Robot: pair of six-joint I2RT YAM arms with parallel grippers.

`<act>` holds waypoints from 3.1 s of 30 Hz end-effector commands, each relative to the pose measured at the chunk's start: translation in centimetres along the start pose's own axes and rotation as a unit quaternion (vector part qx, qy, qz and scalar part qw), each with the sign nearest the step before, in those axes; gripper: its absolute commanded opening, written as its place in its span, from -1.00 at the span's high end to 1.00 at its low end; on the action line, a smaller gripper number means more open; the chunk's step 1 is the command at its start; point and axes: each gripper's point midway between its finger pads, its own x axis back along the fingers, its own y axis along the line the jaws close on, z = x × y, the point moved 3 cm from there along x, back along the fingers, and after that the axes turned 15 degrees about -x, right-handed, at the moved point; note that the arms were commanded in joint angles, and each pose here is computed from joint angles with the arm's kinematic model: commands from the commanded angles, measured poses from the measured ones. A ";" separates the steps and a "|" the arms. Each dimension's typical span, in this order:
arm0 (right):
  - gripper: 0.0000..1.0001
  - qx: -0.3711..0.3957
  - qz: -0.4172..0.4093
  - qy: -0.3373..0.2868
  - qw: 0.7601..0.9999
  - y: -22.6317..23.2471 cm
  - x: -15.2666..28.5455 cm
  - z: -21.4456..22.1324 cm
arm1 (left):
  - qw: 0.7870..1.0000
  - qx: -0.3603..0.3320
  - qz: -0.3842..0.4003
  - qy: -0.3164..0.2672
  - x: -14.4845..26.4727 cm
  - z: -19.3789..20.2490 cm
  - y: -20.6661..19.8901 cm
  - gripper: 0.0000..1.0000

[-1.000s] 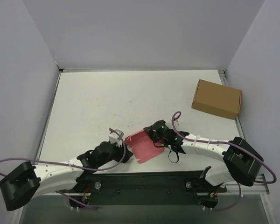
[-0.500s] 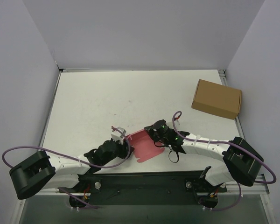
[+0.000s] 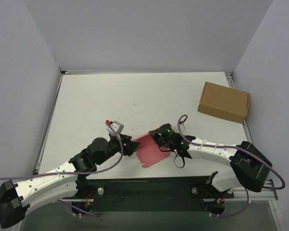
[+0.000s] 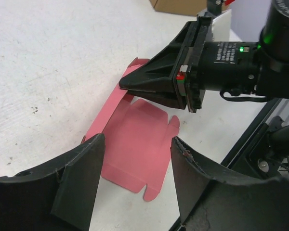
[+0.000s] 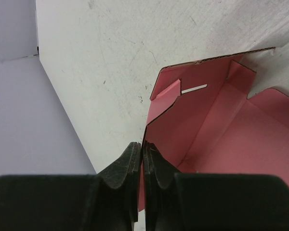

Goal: Fold the paper box

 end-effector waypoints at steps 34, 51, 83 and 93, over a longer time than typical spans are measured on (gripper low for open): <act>1.00 0.040 0.022 -0.021 0.999 -1.3 0.0 -0.8 | 0.997 0.023 0.011 0.077 -3.7 -0.8 0.9 -0.35; 1.00 0.056 0.012 -0.028 0.998 -2.6 0.2 -1.6 | 0.989 0.053 0.013 0.138 -2.8 2.0 -0.2 -0.20; 1.00 0.081 0.039 -0.057 0.994 -5.7 0.2 -3.0 | 0.995 0.066 0.030 0.073 -5.1 0.9 -0.7 -0.19; 1.00 0.087 0.037 -0.064 0.993 -6.0 0.4 -3.4 | 0.998 0.019 0.013 0.066 -4.4 -1.2 0.4 -0.32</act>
